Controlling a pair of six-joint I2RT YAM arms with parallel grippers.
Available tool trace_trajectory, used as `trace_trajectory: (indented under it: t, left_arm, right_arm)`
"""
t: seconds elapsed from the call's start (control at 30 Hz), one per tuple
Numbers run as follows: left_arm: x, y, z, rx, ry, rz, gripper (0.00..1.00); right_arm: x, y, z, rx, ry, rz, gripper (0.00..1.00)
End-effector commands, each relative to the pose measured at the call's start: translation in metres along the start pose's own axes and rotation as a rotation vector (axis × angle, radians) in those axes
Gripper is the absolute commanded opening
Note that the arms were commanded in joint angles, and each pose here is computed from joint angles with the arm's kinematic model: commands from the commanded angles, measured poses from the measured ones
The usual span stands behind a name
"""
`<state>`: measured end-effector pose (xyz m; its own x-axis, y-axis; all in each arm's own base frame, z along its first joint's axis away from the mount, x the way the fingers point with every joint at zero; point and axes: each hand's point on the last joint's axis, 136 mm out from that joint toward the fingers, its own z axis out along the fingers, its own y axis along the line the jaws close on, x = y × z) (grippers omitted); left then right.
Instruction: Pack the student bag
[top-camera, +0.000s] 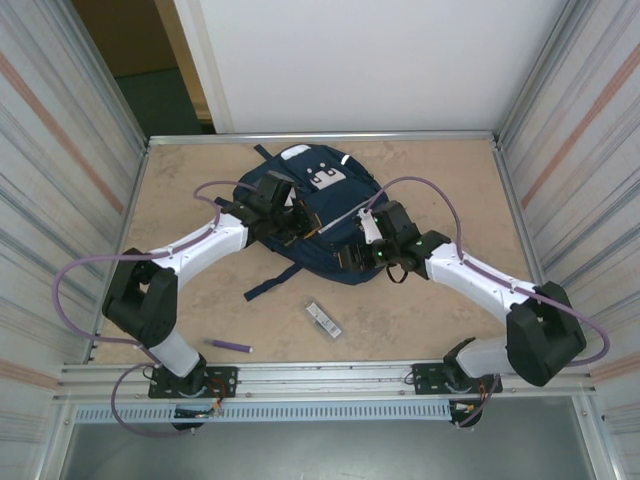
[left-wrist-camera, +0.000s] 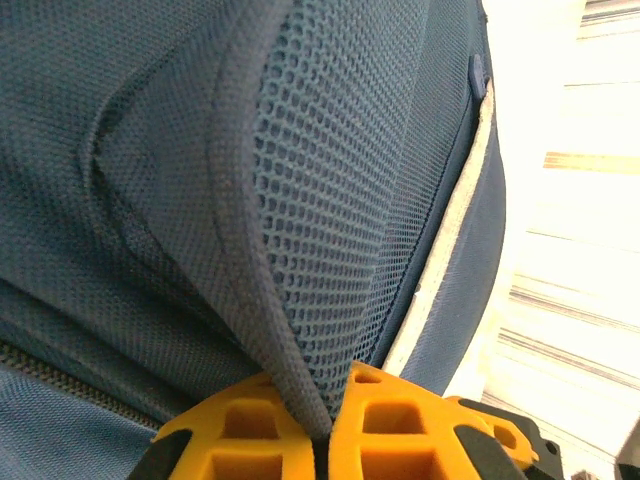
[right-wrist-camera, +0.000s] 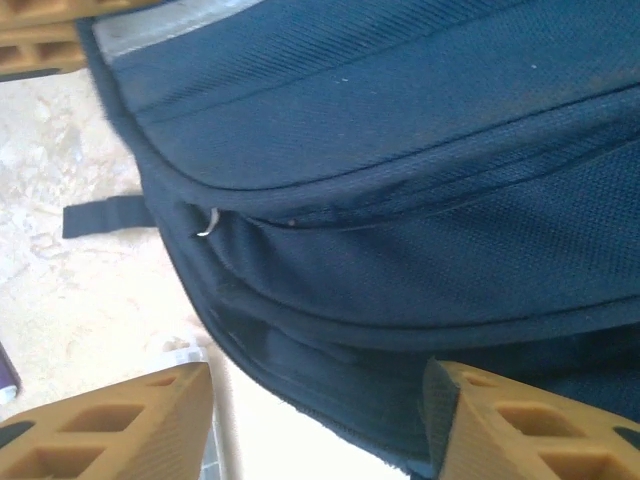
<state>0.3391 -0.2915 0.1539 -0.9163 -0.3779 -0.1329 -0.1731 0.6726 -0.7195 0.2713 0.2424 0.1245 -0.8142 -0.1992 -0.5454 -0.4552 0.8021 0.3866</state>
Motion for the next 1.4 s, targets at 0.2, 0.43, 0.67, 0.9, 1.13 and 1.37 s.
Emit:
trace_trajectory:
  t: [0.2,0.43,0.67,0.9,1.13,1.37]
  left_arm:
    - [-0.007,-0.056,-0.035,0.18,-0.036,0.061,0.0]
    - [-0.008,-0.058,-0.031,0.192,-0.033,0.048,0.0]
    - [-0.007,-0.056,-0.025,0.19,-0.02,0.043,0.0]
    - [-0.008,-0.049,-0.023,0.185,-0.018,0.031,0.0]
    - [-0.012,-0.04,-0.022,0.171,-0.015,0.024,0.0]
    - [-0.034,0.003,-0.031,0.107,-0.043,0.006,0.0]
  right_arm:
    - [0.001,0.014,0.013,-0.079,-0.005,-0.046,0.47]
    - [0.006,-0.004,0.031,0.046,-0.004,-0.12,0.51]
    - [0.0,0.013,0.038,0.043,-0.013,-0.135,0.36]
    - [-0.005,0.015,0.039,0.048,-0.043,-0.096,0.22]
    - [-0.006,0.008,0.029,0.094,-0.061,-0.088,0.01]
    - [0.008,-0.018,0.018,0.118,-0.02,-0.048,0.0]
